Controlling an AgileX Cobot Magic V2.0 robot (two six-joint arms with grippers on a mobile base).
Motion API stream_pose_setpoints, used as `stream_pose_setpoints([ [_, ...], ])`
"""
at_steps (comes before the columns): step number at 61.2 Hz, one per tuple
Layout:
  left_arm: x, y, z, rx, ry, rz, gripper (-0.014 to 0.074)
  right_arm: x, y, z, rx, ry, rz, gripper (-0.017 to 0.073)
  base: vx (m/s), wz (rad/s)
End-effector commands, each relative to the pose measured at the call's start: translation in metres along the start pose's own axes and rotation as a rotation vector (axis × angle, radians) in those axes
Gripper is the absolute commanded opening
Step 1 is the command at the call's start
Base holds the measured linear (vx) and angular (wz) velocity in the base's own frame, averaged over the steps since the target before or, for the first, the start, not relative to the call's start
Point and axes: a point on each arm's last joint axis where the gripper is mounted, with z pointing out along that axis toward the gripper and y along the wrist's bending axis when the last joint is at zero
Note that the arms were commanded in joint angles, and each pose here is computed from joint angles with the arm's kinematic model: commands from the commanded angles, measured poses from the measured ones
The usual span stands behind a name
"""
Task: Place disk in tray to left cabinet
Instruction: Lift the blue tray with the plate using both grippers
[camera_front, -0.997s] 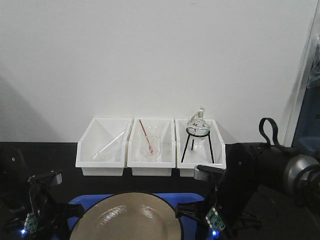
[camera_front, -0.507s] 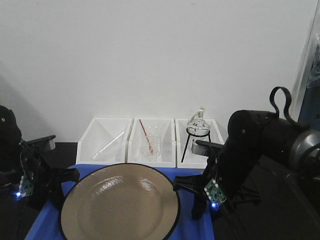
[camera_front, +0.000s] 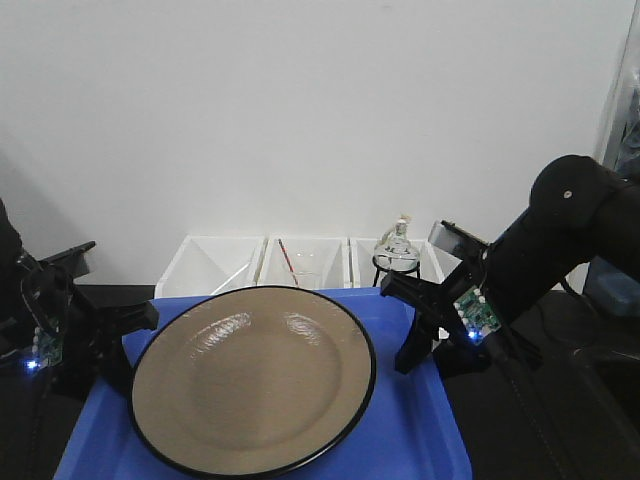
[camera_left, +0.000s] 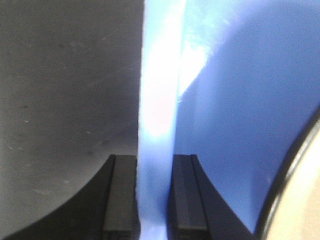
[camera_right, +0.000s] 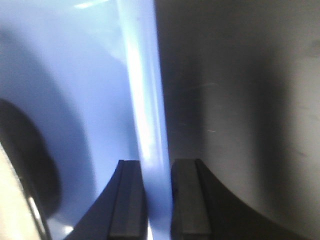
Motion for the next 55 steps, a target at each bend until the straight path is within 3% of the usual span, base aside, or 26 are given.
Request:
stream_pose_setpoints([
  [1, 0.01, -0.034, -0.033, 0.21, -0.046, -0.045, -0.0001, 0.013, 0.034, -0.034, -0.221, -0.025, -0.017, -0.0004, 0.0, 0.0],
  [8, 0.008, -0.033, -0.036, 0.277, -0.038, -0.107, -0.0001, 0.013, 0.036, -0.033, -0.224, -0.022, -0.024, -0.0004, 0.0, 0.0],
  [18, -0.001, -0.027, -0.046, 0.455, -0.029, -0.244, -0.0001, 0.014, 0.036, -0.033, -0.232, -0.02, -0.022, -0.0004, 0.0, 0.0],
  [30, -0.006, -0.018, -0.051, 0.478, -0.035, -0.322, -0.0001, 0.014, 0.041, -0.034, -0.282, -0.011, -0.026, -0.0004, 0.0, 0.0],
  [42, -0.005, -0.018, -0.052, 0.48, -0.038, -0.321, -0.0001, 0.015, 0.042, -0.036, -0.305, -0.01, -0.022, -0.0004, 0.0, 0.0],
  [55, 0.003, -0.024, -0.066, 0.487, -0.075, -0.266, -0.0001, 0.016, 0.044, -0.041, -0.308, -0.027, -0.05, -0.0004, 0.0, 0.0],
])
